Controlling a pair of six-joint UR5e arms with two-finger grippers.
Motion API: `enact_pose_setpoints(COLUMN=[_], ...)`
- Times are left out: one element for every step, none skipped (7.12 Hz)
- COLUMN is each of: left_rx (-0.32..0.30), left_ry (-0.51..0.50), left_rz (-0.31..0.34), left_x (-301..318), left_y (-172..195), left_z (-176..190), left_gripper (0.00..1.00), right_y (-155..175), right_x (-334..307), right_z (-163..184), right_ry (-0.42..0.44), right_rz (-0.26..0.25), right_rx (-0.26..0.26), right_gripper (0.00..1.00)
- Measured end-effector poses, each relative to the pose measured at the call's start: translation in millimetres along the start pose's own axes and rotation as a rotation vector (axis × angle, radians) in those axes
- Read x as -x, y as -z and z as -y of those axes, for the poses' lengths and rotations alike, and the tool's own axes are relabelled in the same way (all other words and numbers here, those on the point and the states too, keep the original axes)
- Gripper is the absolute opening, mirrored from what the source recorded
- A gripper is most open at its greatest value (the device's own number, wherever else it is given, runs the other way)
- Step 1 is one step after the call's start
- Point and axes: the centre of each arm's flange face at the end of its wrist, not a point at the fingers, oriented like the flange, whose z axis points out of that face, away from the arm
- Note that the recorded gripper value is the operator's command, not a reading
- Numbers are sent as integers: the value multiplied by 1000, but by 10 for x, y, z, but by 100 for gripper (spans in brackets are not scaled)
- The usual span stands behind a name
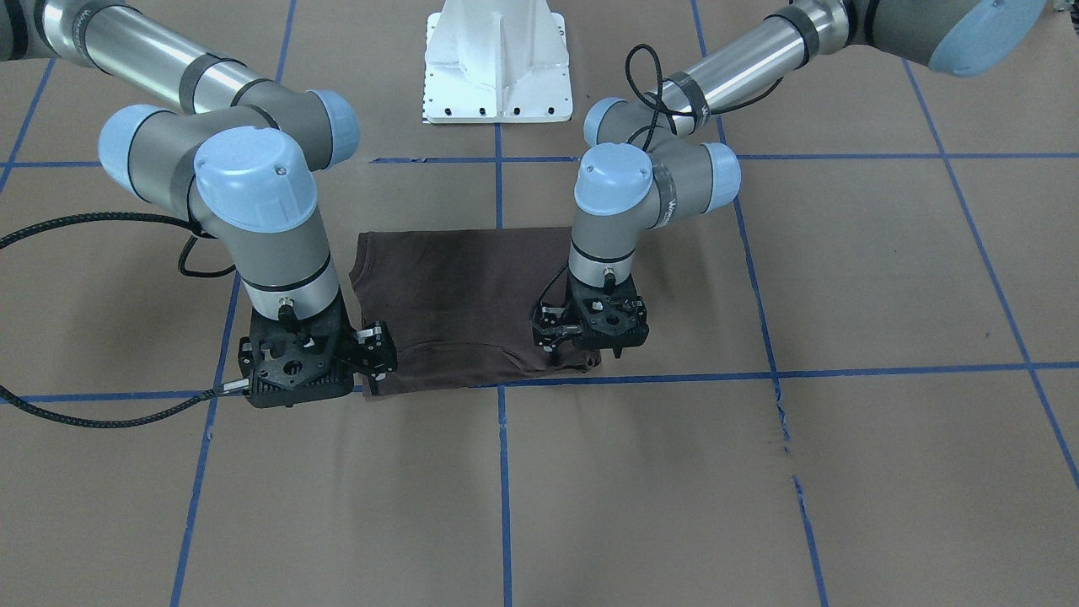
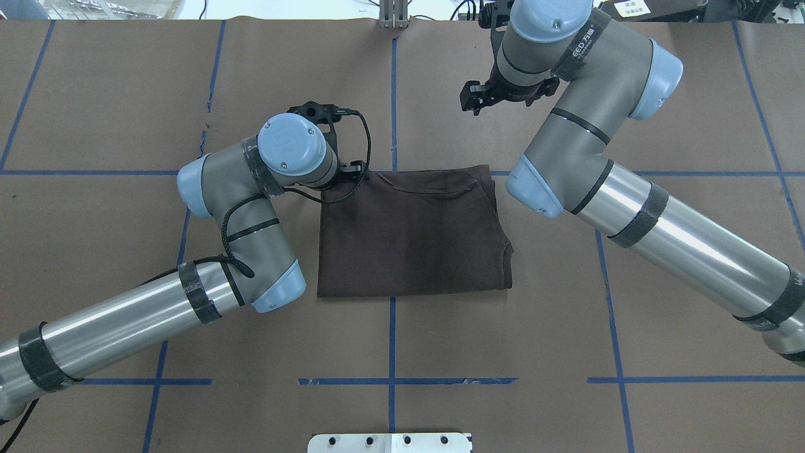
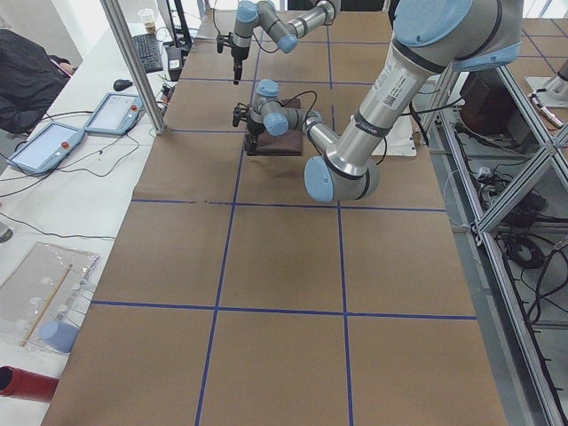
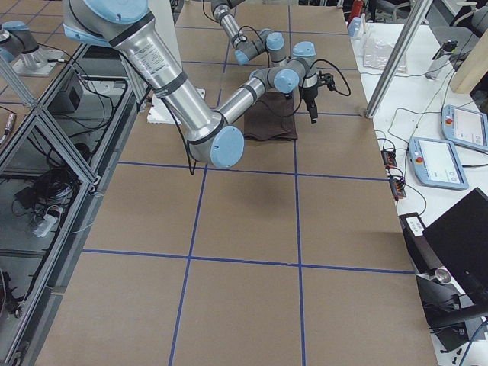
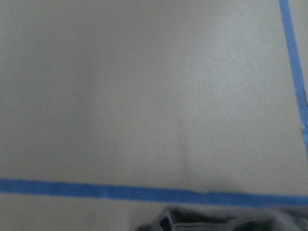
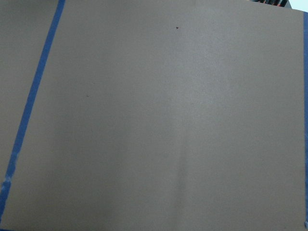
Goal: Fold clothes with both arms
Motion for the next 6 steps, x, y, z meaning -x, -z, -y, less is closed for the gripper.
enact_pose_setpoints(left_rx=[-10,-19,-29,-37,-32,-21], left_ry=[1,-10,-24,-34,-47,-69], left_rz=[25,45,53,40,4,-45], left_x=[98,201,277,289,236,201], left_y=[-70,-109,-92,6,183,415], left_z=[176,325,459,571,619,606], left_gripper=[100,100,100,100,100,100], right_y=[-6,-10,-9,10,65,133], right_x=[-6,-10,-7,-28,-120,-318], right_z=[-4,-6,-8,10,76,167], right_ry=[0,0,0,-5,-21,-47], right_rz=[-1,-1,2,12,31,49], right_rx=[1,2,3,10,26,46], right_gripper=[100,100,100,100,100,100])
